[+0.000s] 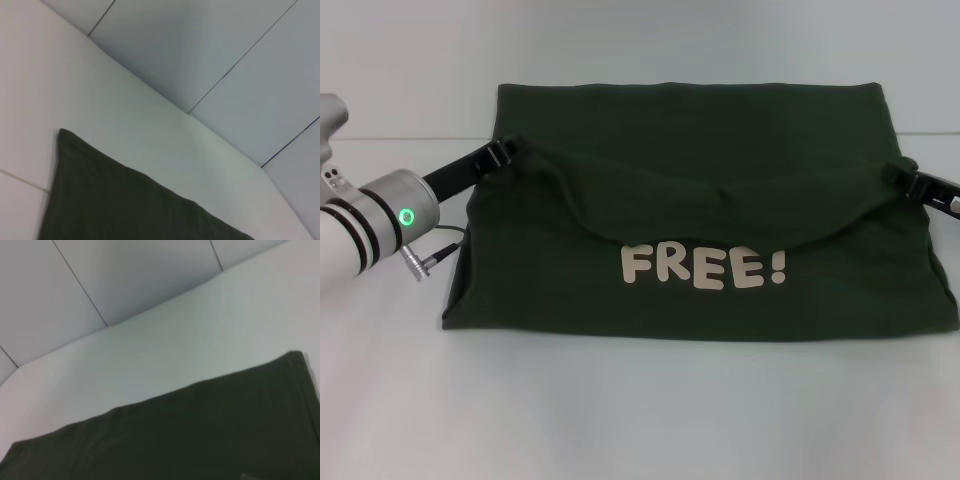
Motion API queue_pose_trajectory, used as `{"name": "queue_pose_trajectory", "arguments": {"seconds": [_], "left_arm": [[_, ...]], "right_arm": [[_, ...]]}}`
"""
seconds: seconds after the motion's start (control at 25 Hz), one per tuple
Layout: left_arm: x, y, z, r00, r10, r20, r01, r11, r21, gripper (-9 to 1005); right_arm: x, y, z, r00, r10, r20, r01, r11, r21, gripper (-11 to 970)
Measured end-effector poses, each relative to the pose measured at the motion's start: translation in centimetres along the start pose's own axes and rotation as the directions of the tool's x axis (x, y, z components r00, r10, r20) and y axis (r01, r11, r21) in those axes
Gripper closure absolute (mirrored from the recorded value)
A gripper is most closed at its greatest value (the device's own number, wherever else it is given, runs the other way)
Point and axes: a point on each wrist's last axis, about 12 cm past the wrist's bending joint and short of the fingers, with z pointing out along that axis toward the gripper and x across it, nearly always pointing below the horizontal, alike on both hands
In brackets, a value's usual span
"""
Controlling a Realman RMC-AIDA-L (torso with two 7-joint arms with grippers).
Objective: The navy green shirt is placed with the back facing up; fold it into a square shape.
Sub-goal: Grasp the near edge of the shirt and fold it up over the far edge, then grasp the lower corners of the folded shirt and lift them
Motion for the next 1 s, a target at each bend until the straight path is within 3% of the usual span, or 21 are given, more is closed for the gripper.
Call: {"name": "queue_pose_trajectory", "arguments": {"seconds": [0.2, 0.4, 0.56, 0.68, 0.84, 1.0], "left_arm": [[0.6, 0.5, -0.3, 0.998, -0.055, -0.001, 0.055, 0.998, -0.001, 865], [0.8, 1.4, -1.4, 0.995, -0.101, 0.025, 0.101, 0.995, 0.012, 739], [0.5, 2.7, -3.0, 0.992, -0.116, 0.049, 0.116, 0.993, 0.004, 586], [0.5, 2.9, -3.4, 0.993, -0.110, 0.048, 0.110, 0.994, 0.007, 469], [0.5, 2.4, -4.2, 0.993, -0.098, -0.067, 0.103, 0.991, 0.084, 305], [-0.3, 2.5, -6.0, 0.979, -0.098, -0.177, 0.120, 0.985, 0.123, 236]], "right_arm": [[0.1, -0.3, -0.3, 1.000, 0.015, 0.016, -0.015, 1.000, 0.001, 836], [0.4, -1.4, -1.5, 0.999, 0.036, 0.029, -0.037, 0.999, 0.005, 607], [0.7, -2.3, -3.3, 0.996, 0.071, 0.053, -0.069, 0.997, -0.045, 382], [1.0, -2.6, -4.0, 0.994, 0.083, 0.068, -0.079, 0.995, -0.066, 280], [1.7, -2.3, -5.4, 0.993, 0.086, 0.075, -0.074, 0.985, -0.154, 145], [2.2, -1.6, -6.5, 0.999, 0.016, 0.037, -0.007, 0.968, -0.250, 51]]}}
